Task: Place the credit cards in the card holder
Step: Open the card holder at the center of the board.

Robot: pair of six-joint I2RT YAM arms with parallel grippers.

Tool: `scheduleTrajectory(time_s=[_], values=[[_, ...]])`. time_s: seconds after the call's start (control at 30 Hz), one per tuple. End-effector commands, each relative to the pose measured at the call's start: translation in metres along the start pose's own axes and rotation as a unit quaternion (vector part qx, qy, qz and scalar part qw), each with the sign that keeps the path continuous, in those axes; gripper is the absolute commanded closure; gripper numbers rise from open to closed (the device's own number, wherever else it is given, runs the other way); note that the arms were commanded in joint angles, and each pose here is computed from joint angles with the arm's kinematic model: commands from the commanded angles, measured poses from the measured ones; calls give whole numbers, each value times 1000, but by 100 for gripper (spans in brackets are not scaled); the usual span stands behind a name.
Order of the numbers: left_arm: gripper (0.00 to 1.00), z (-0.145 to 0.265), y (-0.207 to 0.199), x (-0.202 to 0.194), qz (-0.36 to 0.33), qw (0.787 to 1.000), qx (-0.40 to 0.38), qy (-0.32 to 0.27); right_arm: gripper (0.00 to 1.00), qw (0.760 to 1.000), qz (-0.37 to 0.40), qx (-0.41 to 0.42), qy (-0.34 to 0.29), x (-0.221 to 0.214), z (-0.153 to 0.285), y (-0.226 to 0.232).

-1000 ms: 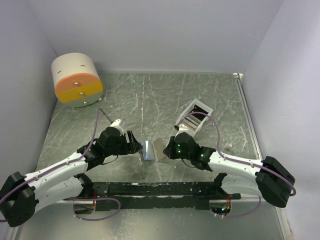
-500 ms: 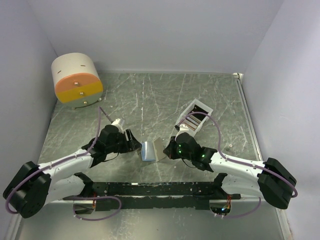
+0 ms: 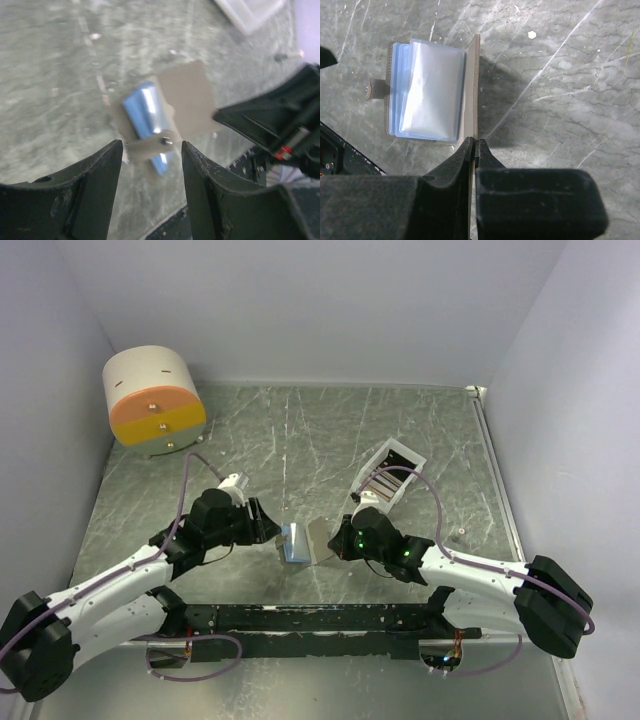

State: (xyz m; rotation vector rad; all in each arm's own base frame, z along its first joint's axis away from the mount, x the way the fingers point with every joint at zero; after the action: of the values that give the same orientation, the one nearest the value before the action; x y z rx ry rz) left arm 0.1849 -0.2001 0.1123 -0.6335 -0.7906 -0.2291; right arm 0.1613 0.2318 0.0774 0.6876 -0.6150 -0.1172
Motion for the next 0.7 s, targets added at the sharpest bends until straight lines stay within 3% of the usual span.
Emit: scheduleTrajectory(time_s=[0.0, 0.17, 0.4, 0.67], values=[[40, 15, -38, 3, -73, 995, -57, 22, 100, 1000, -5, 7, -3, 1, -1, 4], [45, 8, -75, -11, -92, 988, -124, 19, 100, 1000, -10, 9, -6, 3, -1, 6], [49, -28, -69, -30, -106, 987, -118, 41, 100, 1000, -11, 12, -13, 6, 3, 8], [49, -32, -36, -31, -103, 994, -7, 47, 100, 1000, -14, 16, -17, 6, 5, 8]])
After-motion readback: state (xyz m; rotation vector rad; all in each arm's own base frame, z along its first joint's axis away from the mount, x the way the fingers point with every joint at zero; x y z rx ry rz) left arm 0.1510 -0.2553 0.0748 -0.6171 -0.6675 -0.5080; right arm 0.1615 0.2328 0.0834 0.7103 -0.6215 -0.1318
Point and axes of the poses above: each gripper's point midway between its finger pads, its own z axis back along the fingers, its own y axis along the line the jaws close on, x = y × z, the point moved 3 cm from there along z, back along the fingers, and after that the axes turned 15 degrees about -z, right-handed, at the moved point
